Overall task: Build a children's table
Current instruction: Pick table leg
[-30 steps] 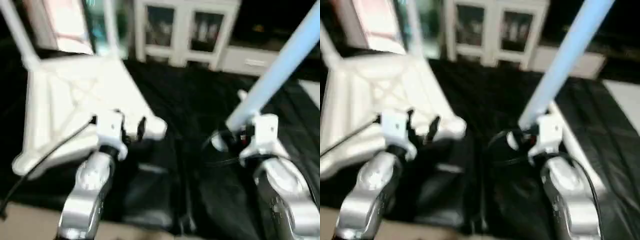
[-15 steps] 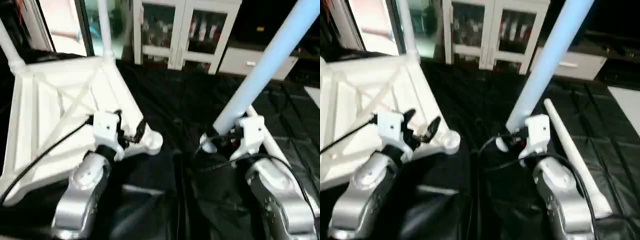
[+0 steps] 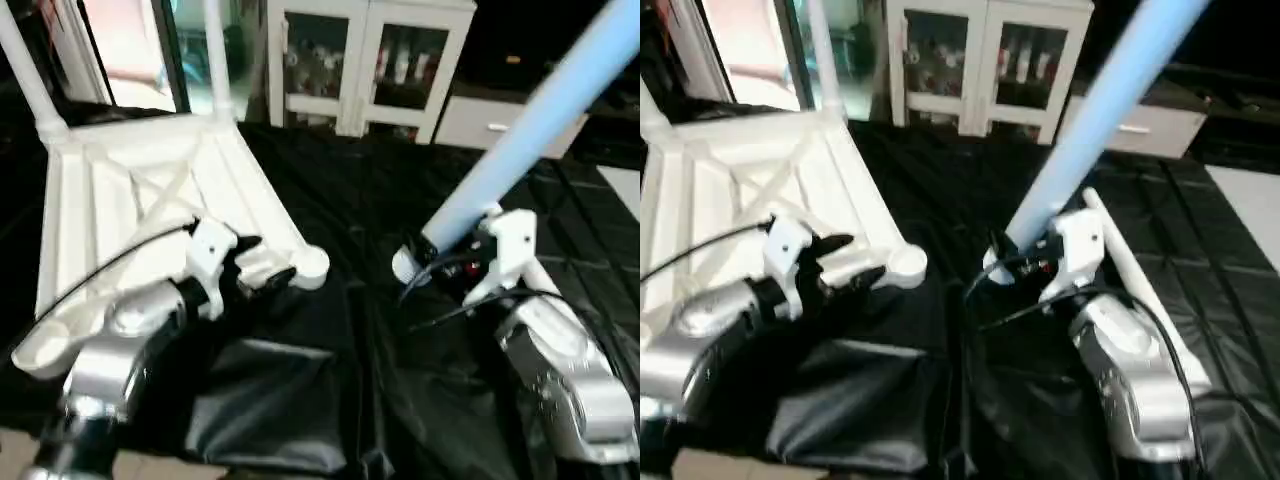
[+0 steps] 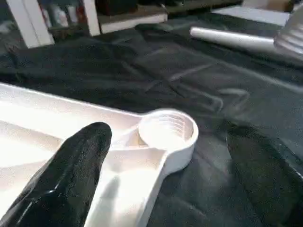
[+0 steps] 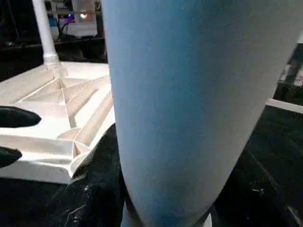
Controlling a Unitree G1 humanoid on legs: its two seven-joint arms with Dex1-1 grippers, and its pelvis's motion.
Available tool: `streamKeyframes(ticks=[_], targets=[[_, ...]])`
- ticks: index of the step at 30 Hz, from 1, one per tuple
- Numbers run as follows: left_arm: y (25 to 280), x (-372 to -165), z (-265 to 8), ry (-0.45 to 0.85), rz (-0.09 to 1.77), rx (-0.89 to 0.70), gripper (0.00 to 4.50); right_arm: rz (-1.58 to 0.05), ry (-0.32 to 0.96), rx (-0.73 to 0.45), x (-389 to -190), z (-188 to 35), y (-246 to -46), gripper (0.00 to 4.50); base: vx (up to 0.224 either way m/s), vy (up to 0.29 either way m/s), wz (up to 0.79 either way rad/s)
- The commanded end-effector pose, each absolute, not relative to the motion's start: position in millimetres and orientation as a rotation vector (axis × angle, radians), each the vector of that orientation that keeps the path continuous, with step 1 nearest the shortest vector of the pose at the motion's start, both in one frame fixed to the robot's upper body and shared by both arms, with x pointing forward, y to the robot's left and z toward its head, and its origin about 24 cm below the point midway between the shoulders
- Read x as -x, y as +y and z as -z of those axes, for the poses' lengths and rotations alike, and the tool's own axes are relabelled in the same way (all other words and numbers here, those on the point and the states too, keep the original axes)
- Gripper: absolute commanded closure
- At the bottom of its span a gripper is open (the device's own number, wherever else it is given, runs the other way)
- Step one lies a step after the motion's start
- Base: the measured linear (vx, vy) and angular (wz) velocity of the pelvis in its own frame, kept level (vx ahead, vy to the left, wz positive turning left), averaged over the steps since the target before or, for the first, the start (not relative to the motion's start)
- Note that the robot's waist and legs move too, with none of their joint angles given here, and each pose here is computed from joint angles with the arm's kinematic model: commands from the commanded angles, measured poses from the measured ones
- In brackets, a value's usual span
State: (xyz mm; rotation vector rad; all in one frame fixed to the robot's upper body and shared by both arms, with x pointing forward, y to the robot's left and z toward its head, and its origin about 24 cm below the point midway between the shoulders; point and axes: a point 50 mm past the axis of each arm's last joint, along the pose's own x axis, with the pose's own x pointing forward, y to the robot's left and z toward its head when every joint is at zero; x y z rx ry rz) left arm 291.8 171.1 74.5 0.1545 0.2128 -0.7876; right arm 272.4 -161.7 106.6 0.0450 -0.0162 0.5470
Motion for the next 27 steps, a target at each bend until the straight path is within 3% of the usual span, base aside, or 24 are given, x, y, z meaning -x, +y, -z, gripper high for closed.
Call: streamKeyframes(ticks=[1, 4, 12, 27], targets=[[167, -296, -75, 0.232, 0.847, -0.189, 0.11, -0.564, -0.036, -0.047, -276.7, -116, -164.8, 2.62, 0.000, 0.000, 0.00], [166, -308, -75, 0.271, 0.914, -0.241, 0.11, -0.590, -0.033, -0.031, -282.1, -119, -168.3, 2.62, 0.000, 0.000, 0.00], [173, -324, -69, 0.333, 0.915, -0.326, 0.83, -0.655, -0.001, -0.013, -277.3, -112, -167.1, 2.62, 0.000, 0.000, 0.00], [163, -335, -64, 0.374, 0.972, -0.351, 2.17, -0.657, 0.003, 0.025, -273.0, -111, -168.7, 2.62, 0.000, 0.000, 0.00]])
